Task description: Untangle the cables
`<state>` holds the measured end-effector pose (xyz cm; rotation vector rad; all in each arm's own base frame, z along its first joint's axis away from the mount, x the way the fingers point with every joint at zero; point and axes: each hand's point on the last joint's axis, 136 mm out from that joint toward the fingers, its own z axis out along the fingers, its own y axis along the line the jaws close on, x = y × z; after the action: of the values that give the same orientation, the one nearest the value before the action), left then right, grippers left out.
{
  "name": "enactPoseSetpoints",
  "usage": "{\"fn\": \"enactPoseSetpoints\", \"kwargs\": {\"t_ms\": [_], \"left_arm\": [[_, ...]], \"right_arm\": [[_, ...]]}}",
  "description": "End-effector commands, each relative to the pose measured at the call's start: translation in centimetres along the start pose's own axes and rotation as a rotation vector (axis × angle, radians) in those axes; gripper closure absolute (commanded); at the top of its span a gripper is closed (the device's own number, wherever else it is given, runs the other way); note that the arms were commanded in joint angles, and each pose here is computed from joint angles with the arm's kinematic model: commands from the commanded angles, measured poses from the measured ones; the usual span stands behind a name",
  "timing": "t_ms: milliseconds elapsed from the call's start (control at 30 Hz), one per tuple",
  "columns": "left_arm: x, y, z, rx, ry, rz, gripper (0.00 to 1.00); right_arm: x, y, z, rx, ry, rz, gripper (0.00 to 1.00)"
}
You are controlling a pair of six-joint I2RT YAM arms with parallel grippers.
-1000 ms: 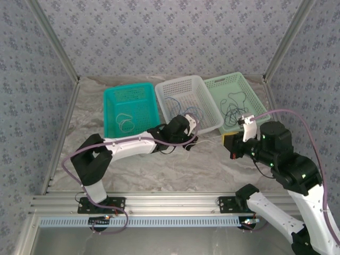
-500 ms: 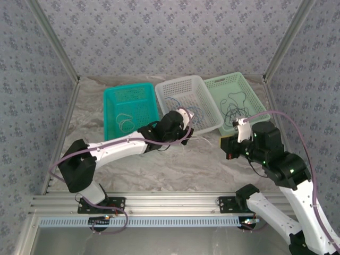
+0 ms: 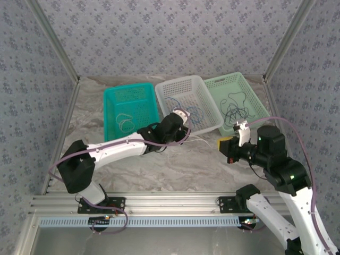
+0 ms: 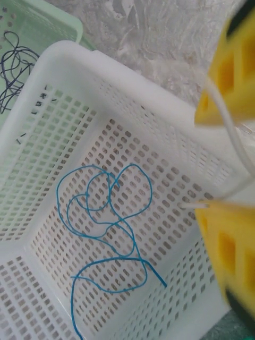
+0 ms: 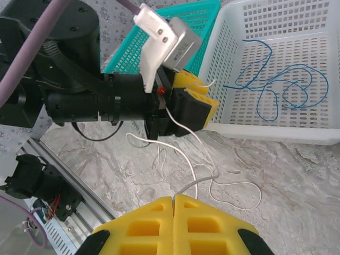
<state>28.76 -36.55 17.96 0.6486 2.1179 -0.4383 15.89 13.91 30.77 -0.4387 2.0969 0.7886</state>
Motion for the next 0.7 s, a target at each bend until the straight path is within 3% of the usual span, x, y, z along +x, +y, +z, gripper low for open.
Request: {"fn": "enactPoseSetpoints", "kwargs": {"t_ms": [0,33,100,300,467,667], "left_arm": [[-0.9,0.5,-2.0,-0.029,-0.058,0.001,0.2],[-0.7,0.5,-2.3,-0.021,-0.063,0.004,0.17],[-0.4,0.3,-3.0,0.008,-0.079,0.004,0.01],[1.7,0.9,-3.8,0.017,-0.051,-0.001,0.01],[2.8,3.0,-4.6,-0.083,-0.032,-0.049,0.0],[2.7,5.6,-6.8,-0.189,-0.086,-0.14,0.0]], "right_arm": [[-1.6,-0.3,-0.8,0.033,-0.066,-0.023,1.0],[-2.0,-0.3,-1.1,0.045,-0.083,-0.026,1.0],[-3.2,0.0,-1.8,0.046,-0.126,-0.034,1.0],[-4.1,0.1,-2.6,0.061,-0.154,-0.037,1.0],[-3.7,-0.5,-2.3,0.079,-0.145,-0.005,1.0],[-4.4,-0.6,-2.1,0.073,-0.174,0.001,1.0]]}}
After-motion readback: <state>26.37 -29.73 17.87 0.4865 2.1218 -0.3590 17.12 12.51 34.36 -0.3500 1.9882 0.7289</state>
